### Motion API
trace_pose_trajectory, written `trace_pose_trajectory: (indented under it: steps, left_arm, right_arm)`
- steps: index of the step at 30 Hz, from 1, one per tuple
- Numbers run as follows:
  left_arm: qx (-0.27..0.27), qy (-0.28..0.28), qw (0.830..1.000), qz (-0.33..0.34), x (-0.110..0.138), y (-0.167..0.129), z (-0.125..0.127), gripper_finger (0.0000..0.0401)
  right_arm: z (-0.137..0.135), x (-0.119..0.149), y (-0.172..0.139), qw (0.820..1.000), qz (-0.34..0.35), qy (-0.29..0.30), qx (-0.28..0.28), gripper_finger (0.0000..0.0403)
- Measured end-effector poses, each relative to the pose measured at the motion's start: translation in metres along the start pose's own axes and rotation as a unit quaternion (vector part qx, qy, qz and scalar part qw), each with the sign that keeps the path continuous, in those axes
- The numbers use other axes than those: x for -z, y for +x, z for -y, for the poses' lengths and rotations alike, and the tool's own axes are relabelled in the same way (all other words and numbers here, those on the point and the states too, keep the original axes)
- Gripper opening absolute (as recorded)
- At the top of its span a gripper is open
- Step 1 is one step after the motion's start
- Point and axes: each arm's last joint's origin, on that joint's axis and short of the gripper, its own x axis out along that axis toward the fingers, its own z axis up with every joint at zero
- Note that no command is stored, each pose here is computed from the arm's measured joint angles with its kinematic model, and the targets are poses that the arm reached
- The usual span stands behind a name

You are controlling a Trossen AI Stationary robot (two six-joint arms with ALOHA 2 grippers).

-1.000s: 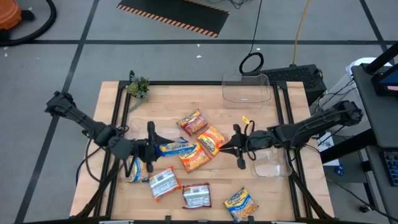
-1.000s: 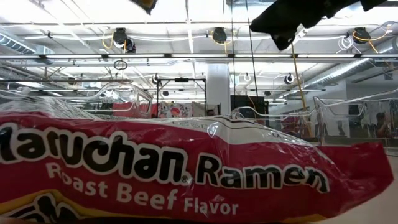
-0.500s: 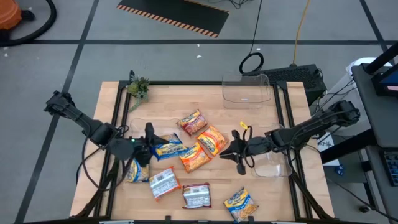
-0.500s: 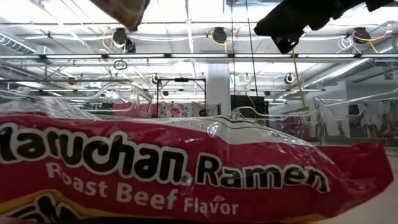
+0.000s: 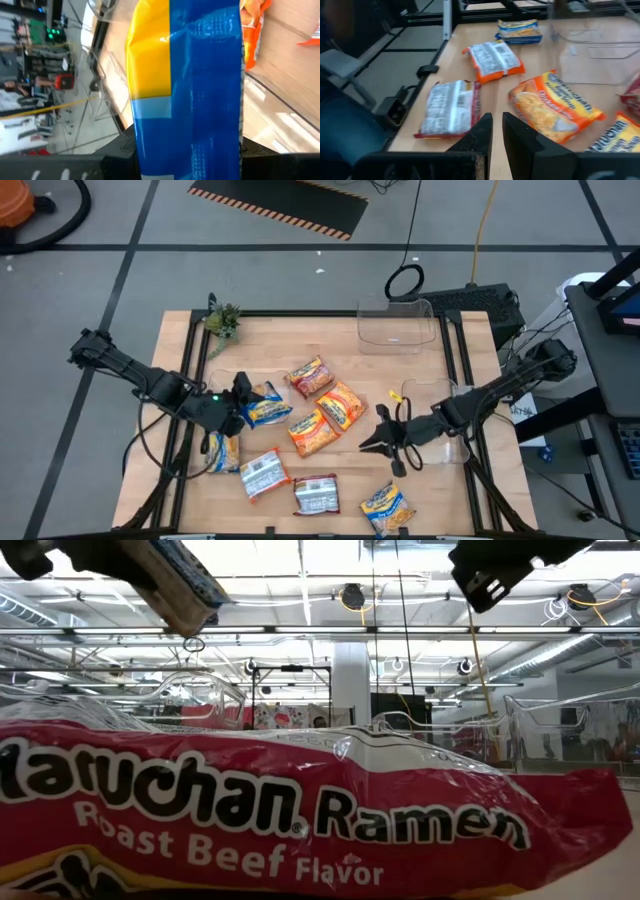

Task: Sort Maruchan noodles
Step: Put the top right blue noodle pack into the bottom left transparent bin

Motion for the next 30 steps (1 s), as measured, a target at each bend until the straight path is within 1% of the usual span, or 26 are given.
trace_pose_trajectory:
  steps: [4, 7, 9, 11, 14, 21, 23, 25, 28, 30]
  left_arm:
    - [0.007, -0.001, 1.000, 0.008, 0.006, -0.006, -0.002, 0.0142]
    - [0.016, -0.015, 1.000, -0.013, 0.014, -0.008, -0.001, 0.0142]
    - [0.021, -0.044, 0.998, -0.033, 0.019, -0.007, -0.001, 0.0142]
    - [0.022, -0.085, 0.995, -0.052, 0.023, -0.006, -0.001, 0.0142]
    - [0.018, -0.144, 0.987, -0.062, 0.025, -0.005, -0.001, 0.0143]
    - [0.016, -0.229, 0.971, -0.071, 0.022, 0.000, 0.000, 0.0143]
    - [0.014, -0.248, 0.964, -0.091, 0.023, 0.007, 0.004, 0.0143]
    - [0.019, -0.255, 0.961, -0.107, 0.022, 0.012, 0.008, 0.0143]
    - [-0.002, -0.268, 0.956, -0.117, 0.018, 0.018, 0.008, 0.0143]
    - [-0.006, -0.275, 0.953, -0.127, 0.016, 0.023, 0.009, 0.0143]
  right_arm:
    - [-0.008, 0.002, -0.002, 1.000, 0.005, -0.008, 0.006, 0.0036]
    - [-0.010, 0.002, -0.002, 1.000, 0.005, -0.011, 0.004, 0.0036]
    - [-0.010, 0.002, -0.002, 1.000, 0.006, -0.018, 0.004, 0.0036]
    - [-0.009, 0.002, -0.002, 1.000, 0.006, -0.030, 0.005, 0.0036]
    - [-0.007, 0.001, -0.002, 0.999, 0.008, -0.051, 0.010, 0.0036]
    - [0.008, -0.003, 0.001, 0.995, 0.012, -0.092, 0.037, 0.0036]
    - [0.014, -0.005, 0.002, 0.995, 0.016, -0.090, 0.048, 0.0036]
    - [0.019, -0.008, 0.002, 0.995, 0.023, -0.083, 0.057, 0.0036]
    - [0.026, -0.011, 0.003, 0.995, 0.030, -0.072, 0.068, 0.0036]
    - [0.029, -0.013, 0.003, 0.994, 0.035, -0.069, 0.072, 0.0036]
